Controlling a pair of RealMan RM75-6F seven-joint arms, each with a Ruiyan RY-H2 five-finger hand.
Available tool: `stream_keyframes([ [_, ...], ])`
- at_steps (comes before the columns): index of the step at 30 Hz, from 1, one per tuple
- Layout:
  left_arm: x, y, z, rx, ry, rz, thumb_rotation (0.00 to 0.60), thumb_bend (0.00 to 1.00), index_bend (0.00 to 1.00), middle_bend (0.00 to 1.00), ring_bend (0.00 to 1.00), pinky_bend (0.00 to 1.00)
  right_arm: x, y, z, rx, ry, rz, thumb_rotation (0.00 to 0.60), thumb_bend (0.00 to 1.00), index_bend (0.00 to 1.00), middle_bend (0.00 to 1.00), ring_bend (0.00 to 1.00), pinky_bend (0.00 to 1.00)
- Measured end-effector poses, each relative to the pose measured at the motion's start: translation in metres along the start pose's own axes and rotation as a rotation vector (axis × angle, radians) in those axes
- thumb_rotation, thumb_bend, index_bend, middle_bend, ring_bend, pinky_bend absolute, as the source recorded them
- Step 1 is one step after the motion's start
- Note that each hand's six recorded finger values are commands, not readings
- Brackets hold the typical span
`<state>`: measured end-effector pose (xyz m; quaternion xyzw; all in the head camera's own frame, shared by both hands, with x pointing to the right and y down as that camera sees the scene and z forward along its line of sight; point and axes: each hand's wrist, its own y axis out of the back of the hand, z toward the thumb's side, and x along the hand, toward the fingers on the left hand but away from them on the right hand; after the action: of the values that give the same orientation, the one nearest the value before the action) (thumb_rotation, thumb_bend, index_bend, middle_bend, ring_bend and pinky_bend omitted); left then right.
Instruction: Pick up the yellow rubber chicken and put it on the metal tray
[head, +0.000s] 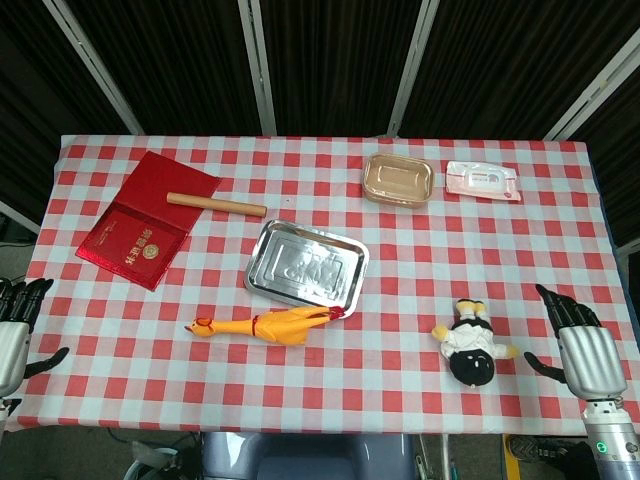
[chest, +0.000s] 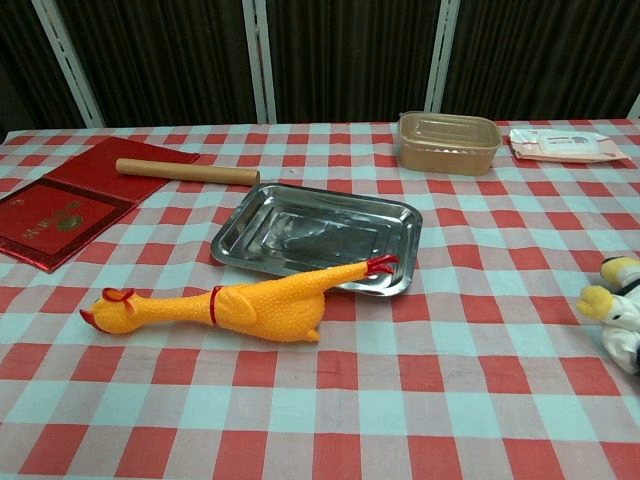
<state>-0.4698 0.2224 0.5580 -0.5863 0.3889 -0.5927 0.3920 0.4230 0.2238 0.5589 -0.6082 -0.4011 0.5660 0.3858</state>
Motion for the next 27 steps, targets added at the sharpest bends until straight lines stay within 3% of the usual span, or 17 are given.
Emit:
stream_keyframes([
  [4, 0.003, -0.007, 0.004, -0.026, -0.009, -0.038, 0.600, 0.01, 0.09, 0.11, 0.08, 0.00, 0.002, 0.001, -0.003, 0.001, -0.009, -0.003, 0.600, 0.18, 0.02, 0.18, 0.18, 0.24],
  [16, 0.007, -0.003, 0.010, -0.036, -0.037, -0.023, 0.600, 0.03, 0.11, 0.13, 0.09, 0.00, 0.007, 0.005, -0.004, -0.008, -0.009, -0.023, 0.600, 0.18, 0.02, 0.18, 0.18, 0.24],
  [22, 0.014, -0.009, 0.023, -0.043, -0.089, -0.056, 0.600, 0.04, 0.16, 0.17, 0.13, 0.01, 0.005, 0.004, 0.000, -0.013, 0.008, -0.019, 0.600, 0.18, 0.02, 0.18, 0.18, 0.24],
  [25, 0.022, -0.011, 0.036, -0.041, -0.140, -0.071, 0.600, 0.05, 0.19, 0.20, 0.16, 0.06, 0.004, 0.004, 0.001, -0.015, 0.015, -0.020, 0.600, 0.18, 0.02, 0.18, 0.18, 0.24],
  [27, 0.028, -0.014, 0.047, -0.036, -0.176, -0.074, 0.600, 0.05, 0.21, 0.22, 0.19, 0.15, 0.004, 0.004, 0.002, -0.017, 0.016, -0.020, 0.600, 0.18, 0.02, 0.18, 0.18, 0.24],
])
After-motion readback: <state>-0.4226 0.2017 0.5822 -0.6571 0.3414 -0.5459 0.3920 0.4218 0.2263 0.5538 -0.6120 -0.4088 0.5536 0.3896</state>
